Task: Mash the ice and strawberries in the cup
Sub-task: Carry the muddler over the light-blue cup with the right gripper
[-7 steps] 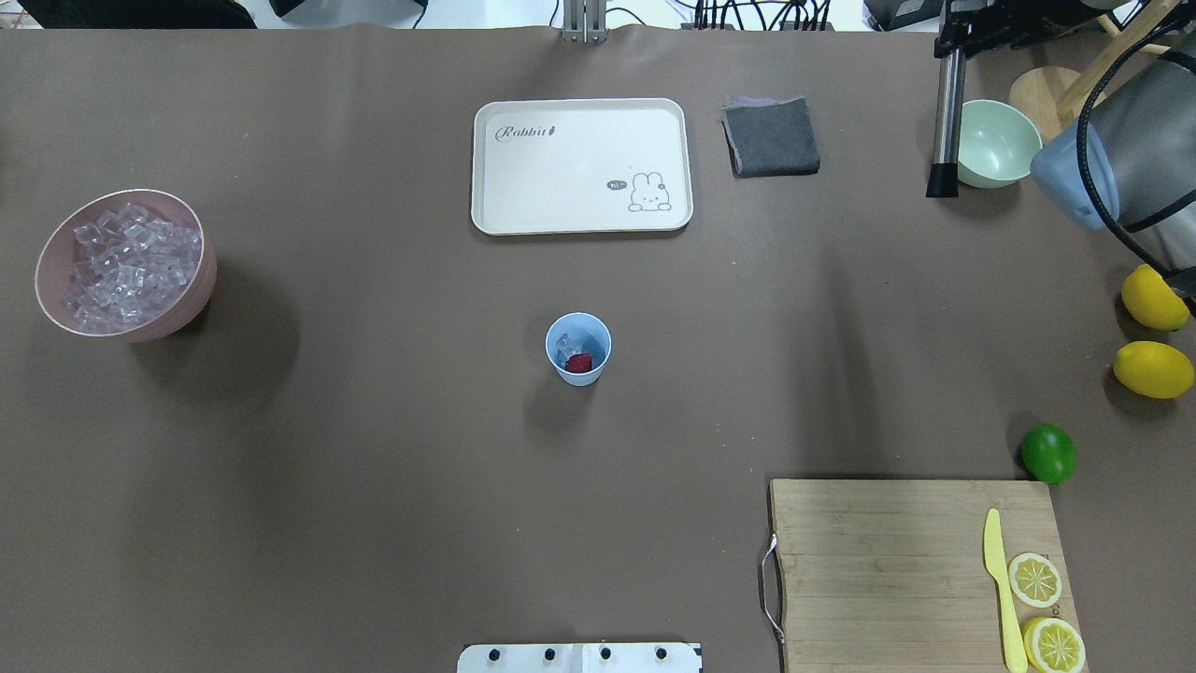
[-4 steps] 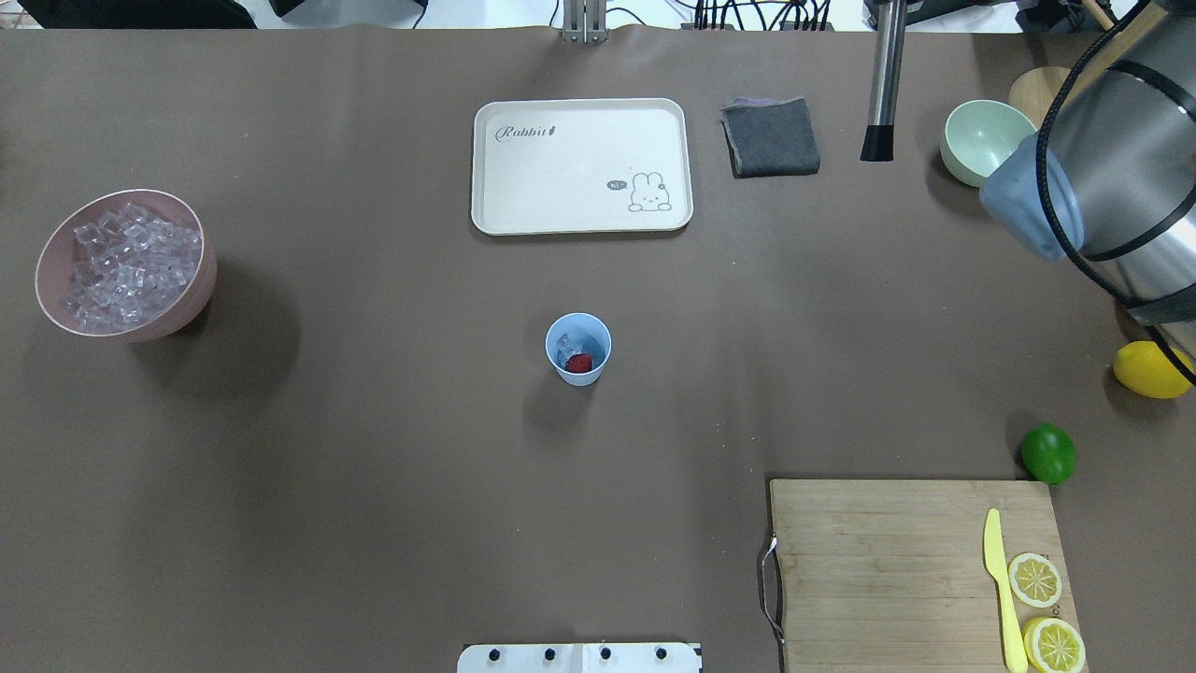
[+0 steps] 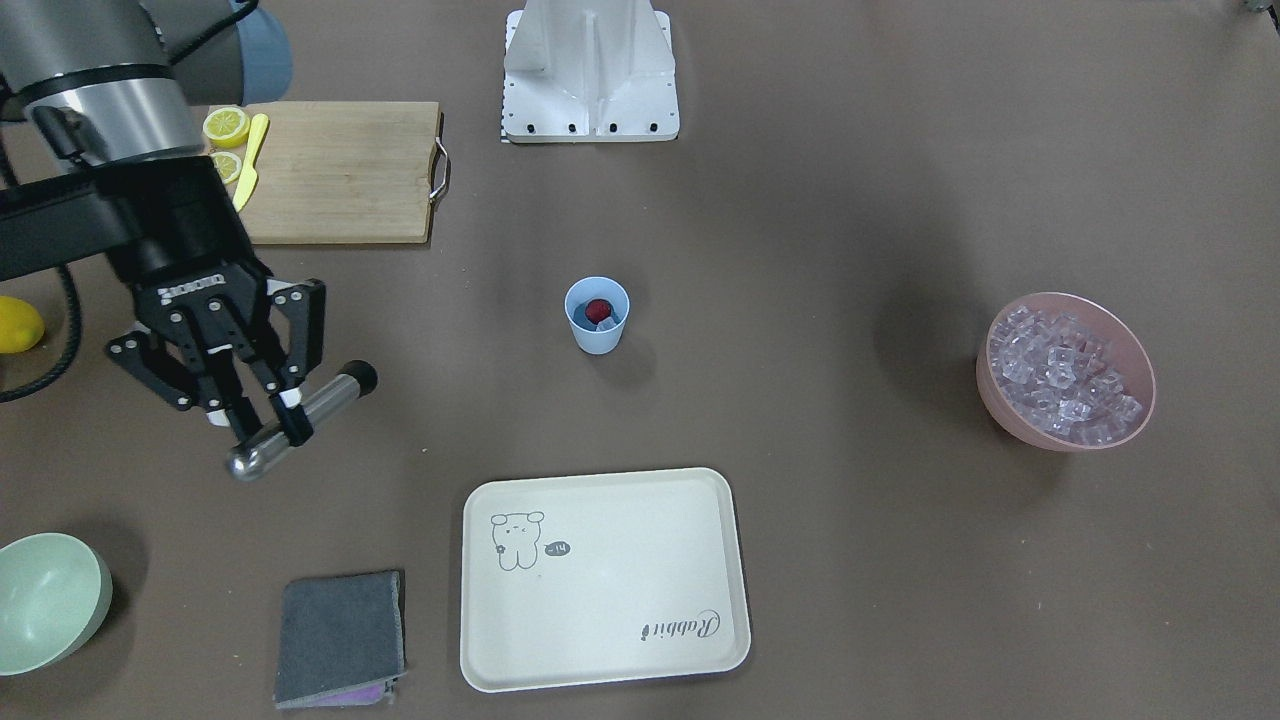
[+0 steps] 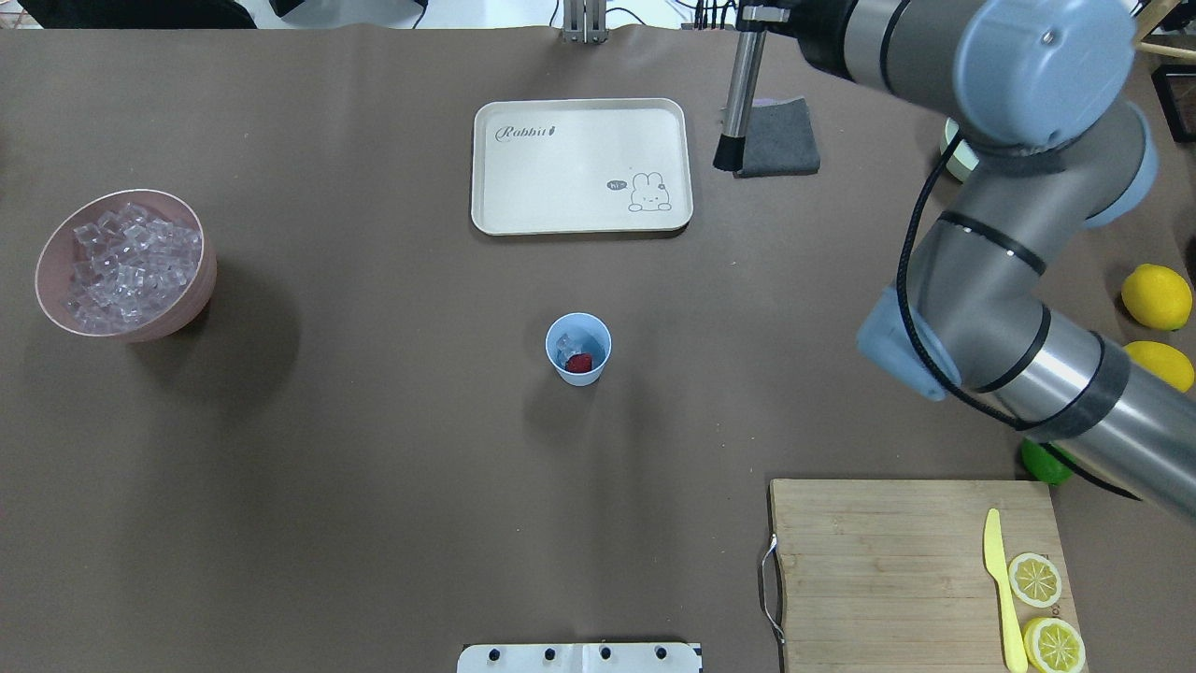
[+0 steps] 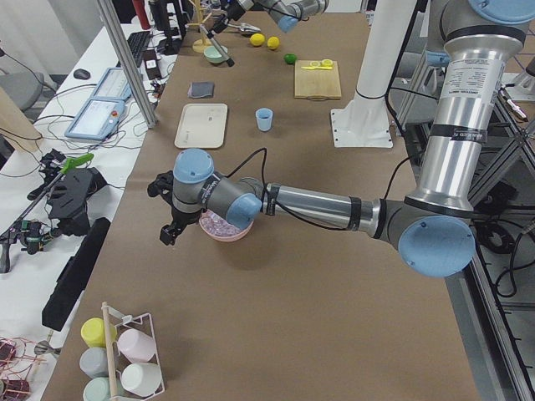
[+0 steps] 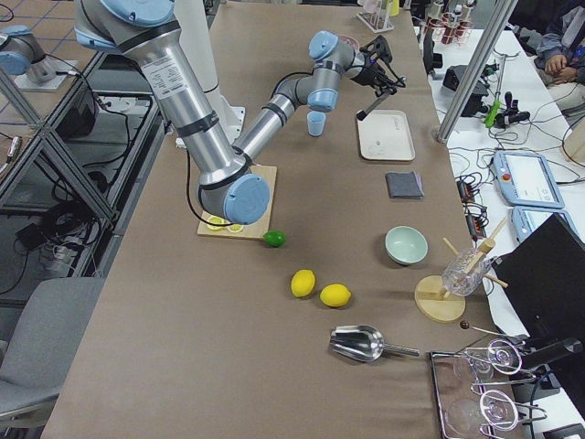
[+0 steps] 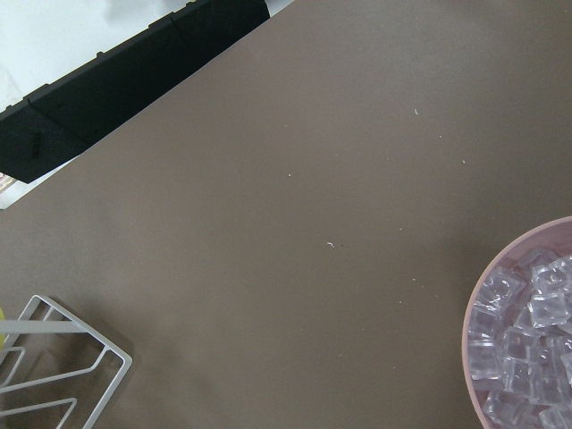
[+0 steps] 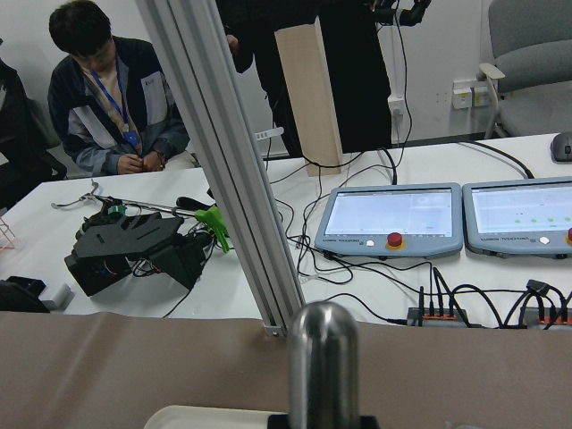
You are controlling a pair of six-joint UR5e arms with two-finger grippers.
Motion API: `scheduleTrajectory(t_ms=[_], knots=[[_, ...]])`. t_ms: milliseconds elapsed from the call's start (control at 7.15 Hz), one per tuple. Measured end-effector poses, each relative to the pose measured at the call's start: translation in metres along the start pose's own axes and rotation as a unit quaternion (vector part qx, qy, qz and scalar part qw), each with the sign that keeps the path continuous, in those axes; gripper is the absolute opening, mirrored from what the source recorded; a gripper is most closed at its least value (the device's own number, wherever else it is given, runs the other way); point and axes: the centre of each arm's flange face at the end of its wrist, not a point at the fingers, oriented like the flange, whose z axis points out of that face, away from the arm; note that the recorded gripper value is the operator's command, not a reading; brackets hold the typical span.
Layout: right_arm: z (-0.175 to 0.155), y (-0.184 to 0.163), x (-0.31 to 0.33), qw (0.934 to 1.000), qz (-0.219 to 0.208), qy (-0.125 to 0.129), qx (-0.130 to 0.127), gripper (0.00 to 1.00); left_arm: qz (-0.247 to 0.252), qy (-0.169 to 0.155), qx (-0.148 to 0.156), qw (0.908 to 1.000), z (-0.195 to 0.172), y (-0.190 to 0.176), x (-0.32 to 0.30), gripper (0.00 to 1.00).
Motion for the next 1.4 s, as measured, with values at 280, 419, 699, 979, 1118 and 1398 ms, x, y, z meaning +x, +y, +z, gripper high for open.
scheduleTrajectory(t_ms=[280,419,699,979,1118,1398], knots=[[-0.008,0.048,-0.045,0.9982,0.003,0.002,0.059,0.0,-0.019,0.001,-0.009,0.9998,0.008,0.008,-0.006,0.97],[-0.016,0.063,-0.061,0.9962,0.007,-0.002,0.087,0.0,-0.026,0.003,-0.016,0.9995,0.014,0.013,-0.01,0.97],[-0.03,0.086,-0.08,0.9915,0.014,-0.007,0.129,0.0,-0.034,0.004,-0.022,0.9992,0.021,0.017,-0.015,0.97],[-0.043,0.113,-0.102,0.9858,0.01,0.01,0.167,0.0,-0.049,0.004,-0.022,0.9986,0.023,0.017,-0.015,0.97],[-0.049,0.13,-0.112,0.9839,0.0,0.02,0.178,0.0,-0.052,0.004,-0.022,0.9984,0.024,0.018,-0.016,0.97],[-0.057,0.164,-0.127,0.9786,-0.029,0.048,0.198,0.0,-0.054,0.005,-0.023,0.9982,0.025,0.02,-0.016,0.97]])
